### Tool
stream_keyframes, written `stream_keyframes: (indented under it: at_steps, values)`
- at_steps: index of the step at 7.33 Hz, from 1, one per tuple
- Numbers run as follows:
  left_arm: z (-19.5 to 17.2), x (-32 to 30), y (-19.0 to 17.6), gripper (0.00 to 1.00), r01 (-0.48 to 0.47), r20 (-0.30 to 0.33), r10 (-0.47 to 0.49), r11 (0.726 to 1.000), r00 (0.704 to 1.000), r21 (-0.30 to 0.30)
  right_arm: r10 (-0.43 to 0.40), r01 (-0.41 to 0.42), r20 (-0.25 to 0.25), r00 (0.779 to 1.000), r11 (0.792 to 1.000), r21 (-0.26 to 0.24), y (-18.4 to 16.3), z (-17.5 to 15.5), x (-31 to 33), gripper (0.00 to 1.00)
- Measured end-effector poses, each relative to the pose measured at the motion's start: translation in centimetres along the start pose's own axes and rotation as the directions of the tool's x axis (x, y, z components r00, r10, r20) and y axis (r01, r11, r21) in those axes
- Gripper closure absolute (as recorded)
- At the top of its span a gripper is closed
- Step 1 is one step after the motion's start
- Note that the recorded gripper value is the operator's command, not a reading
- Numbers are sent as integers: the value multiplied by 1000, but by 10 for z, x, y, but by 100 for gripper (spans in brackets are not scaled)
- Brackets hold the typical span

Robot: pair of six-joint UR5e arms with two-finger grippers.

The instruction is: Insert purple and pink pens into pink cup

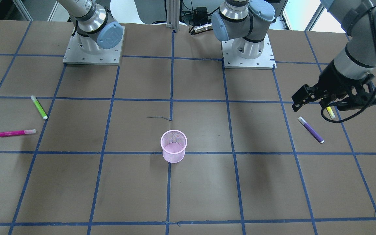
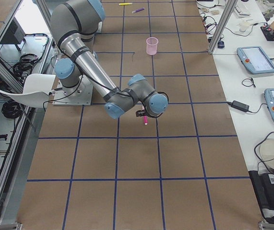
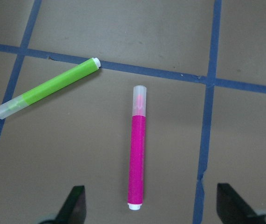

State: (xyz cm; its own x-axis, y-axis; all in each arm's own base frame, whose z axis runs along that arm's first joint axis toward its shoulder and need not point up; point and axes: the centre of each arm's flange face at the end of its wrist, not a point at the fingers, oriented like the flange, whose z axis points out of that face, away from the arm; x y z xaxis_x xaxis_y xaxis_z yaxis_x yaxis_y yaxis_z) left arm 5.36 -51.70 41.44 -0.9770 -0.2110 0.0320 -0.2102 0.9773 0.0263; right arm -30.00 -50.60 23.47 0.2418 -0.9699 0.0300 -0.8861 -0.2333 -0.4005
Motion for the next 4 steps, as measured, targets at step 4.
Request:
stream_keyframes:
  at_steps: [4]
  values:
    - [67, -119, -35, 0, 135, -6, -135, 991, 991, -21, -24, 23, 1, 1000, 995, 98, 19, 47, 2, 5]
